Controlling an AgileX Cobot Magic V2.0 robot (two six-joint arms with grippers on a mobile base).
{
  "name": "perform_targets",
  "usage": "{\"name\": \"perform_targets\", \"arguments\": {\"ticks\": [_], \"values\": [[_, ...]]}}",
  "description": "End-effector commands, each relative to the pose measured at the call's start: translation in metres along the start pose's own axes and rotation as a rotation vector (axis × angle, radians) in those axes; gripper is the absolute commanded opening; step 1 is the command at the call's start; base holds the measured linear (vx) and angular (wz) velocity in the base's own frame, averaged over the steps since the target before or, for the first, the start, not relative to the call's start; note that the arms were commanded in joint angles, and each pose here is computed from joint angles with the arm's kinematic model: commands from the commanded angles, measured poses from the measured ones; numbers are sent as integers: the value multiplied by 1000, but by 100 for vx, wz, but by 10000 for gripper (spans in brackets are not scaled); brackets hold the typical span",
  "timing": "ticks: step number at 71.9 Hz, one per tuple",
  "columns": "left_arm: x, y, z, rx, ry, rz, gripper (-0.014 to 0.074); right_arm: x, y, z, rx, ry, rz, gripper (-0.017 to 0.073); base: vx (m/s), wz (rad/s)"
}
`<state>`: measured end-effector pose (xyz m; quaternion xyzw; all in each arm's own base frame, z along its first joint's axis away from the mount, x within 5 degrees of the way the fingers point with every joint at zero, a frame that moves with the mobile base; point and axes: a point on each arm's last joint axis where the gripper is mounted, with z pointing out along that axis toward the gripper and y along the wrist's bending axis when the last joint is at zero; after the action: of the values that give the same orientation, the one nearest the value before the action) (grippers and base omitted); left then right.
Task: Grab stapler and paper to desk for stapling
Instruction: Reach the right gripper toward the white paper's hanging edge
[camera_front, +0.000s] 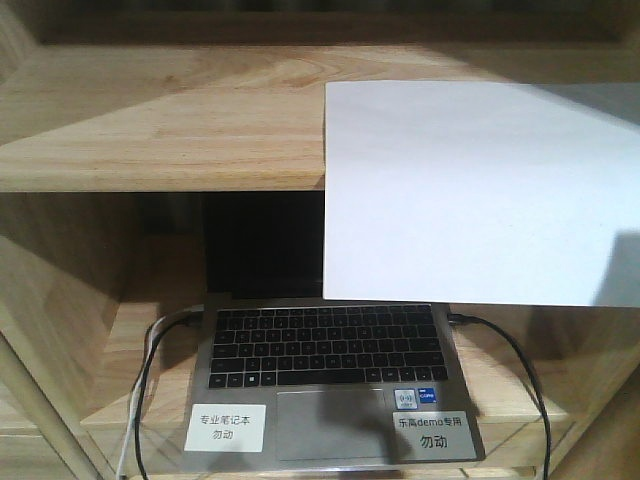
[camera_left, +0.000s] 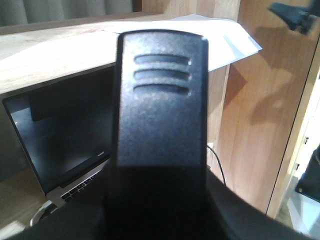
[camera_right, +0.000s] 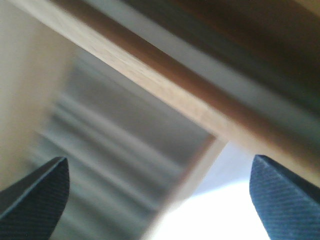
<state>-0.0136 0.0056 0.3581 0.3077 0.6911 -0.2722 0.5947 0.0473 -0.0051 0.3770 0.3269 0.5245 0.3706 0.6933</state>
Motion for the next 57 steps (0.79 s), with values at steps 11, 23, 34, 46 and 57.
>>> {"name": "perform_targets", "arguments": {"ticks": [11, 23, 34, 46, 57], "values": [[-18, 0, -2, 8, -127, -11, -7, 9, -15, -36, -90, 29, 111, 623, 0, 0], [-18, 0, -2, 8, -127, -11, -7, 22, -38, -48, -78, 159, 176, 592, 0, 0], [-18, 0, -2, 8, -127, -11, -7, 38, -54, -44, -53, 319, 234, 592, 0, 0], [-18, 0, -2, 8, -127, -11, -7, 59, -70, -38, -166, 397, 269, 592, 0, 0], [-18, 0, -2, 8, -127, -11, -7, 72, -81, -36, -319, 366, 314, 592, 0, 0]]}}
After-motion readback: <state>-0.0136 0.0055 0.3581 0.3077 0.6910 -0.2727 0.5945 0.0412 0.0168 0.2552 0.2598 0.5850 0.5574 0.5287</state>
